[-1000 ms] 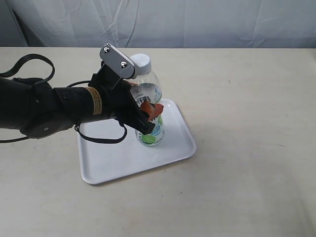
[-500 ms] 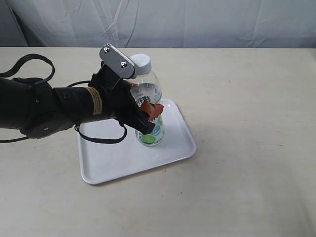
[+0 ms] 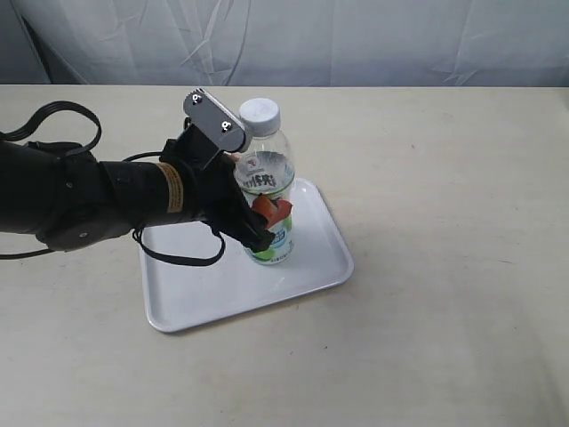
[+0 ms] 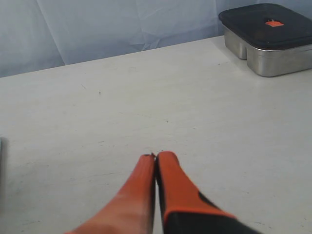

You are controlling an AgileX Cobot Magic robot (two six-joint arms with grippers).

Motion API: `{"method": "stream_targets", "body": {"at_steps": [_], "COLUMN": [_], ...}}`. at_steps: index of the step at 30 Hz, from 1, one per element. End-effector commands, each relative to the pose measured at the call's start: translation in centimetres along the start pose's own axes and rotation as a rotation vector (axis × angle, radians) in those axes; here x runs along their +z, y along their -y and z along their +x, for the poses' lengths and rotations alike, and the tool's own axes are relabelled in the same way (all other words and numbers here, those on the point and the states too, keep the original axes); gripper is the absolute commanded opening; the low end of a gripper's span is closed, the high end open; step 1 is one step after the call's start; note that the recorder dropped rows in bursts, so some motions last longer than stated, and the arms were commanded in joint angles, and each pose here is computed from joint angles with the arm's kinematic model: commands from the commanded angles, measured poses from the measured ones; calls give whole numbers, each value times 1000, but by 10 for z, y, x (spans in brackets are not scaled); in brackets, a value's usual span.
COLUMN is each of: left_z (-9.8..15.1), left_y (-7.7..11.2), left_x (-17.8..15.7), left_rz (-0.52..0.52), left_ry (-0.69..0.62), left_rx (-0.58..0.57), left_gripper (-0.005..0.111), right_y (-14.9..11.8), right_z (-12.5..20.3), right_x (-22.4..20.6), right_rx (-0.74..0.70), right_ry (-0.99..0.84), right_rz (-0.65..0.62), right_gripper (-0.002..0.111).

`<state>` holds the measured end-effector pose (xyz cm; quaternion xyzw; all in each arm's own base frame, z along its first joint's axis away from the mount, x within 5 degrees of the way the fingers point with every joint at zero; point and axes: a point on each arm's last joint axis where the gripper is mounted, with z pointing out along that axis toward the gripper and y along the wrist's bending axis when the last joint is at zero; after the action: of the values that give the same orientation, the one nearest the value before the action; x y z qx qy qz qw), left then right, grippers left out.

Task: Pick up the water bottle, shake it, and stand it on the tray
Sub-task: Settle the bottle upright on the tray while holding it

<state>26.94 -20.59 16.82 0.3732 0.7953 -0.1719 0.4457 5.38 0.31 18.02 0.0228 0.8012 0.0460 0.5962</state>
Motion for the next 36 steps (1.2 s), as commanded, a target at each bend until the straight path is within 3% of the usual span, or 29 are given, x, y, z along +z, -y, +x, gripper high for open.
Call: {"method": "stream_targets", "body": {"at_steps": [1, 22, 36], "left_z": [-5, -25, -29], "left_y": [1, -2, 5], "left_x": [-3, -27, -27], "left_rz": [3, -37, 37], "left_ry": [23, 60, 104], "left_rx": [9, -39, -58], "left_gripper": [77, 77, 77], "right_y": [0, 0, 0], "right_z": [0, 0, 0], "right_x": [0, 0, 0], "right_rx": [-5, -7, -7], "right_ry": [11, 11, 11], "right_rz": [4, 5, 5], "right_gripper": [4, 4, 4]}}
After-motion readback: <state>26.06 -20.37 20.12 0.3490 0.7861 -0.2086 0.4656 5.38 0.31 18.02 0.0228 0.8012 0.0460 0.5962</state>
